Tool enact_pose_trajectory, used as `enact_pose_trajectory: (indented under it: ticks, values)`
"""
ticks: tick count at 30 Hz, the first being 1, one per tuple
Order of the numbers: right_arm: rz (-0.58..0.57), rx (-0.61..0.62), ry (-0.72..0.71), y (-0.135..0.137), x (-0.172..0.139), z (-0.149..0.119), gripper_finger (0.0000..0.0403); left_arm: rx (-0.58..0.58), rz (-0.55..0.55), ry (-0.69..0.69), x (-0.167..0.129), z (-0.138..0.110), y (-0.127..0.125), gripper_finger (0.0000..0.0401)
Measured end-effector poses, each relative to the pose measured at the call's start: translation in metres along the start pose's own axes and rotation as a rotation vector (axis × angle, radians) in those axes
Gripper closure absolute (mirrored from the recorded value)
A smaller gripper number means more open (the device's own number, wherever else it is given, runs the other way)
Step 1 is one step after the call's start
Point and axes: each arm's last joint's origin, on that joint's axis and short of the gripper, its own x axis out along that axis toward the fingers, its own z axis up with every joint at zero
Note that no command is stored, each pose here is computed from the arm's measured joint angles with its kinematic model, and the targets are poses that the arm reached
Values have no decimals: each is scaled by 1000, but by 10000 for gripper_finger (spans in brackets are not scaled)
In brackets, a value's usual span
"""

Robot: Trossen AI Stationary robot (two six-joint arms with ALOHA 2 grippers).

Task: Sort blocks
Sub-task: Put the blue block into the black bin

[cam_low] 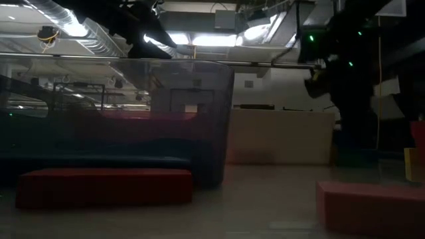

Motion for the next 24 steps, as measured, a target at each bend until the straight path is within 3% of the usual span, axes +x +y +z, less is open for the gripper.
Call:
enact_pose_trajectory:
  ticks: [11, 16, 21, 24]
  values:
    - [66, -54, -185, 21, -73, 35, 273, 2, -7, 2, 0, -1, -2, 219]
    - [189, -67, -447, 34, -96, 59, 272, 31, -53, 16, 0, -5, -13, 219]
    - [351, -135, -713, 48, -112, 82, 271, 130, -125, 31, 1, -11, -29, 219]
    - [413, -167, -810, 55, -114, 93, 271, 176, -175, 14, 5, -13, -40, 219]
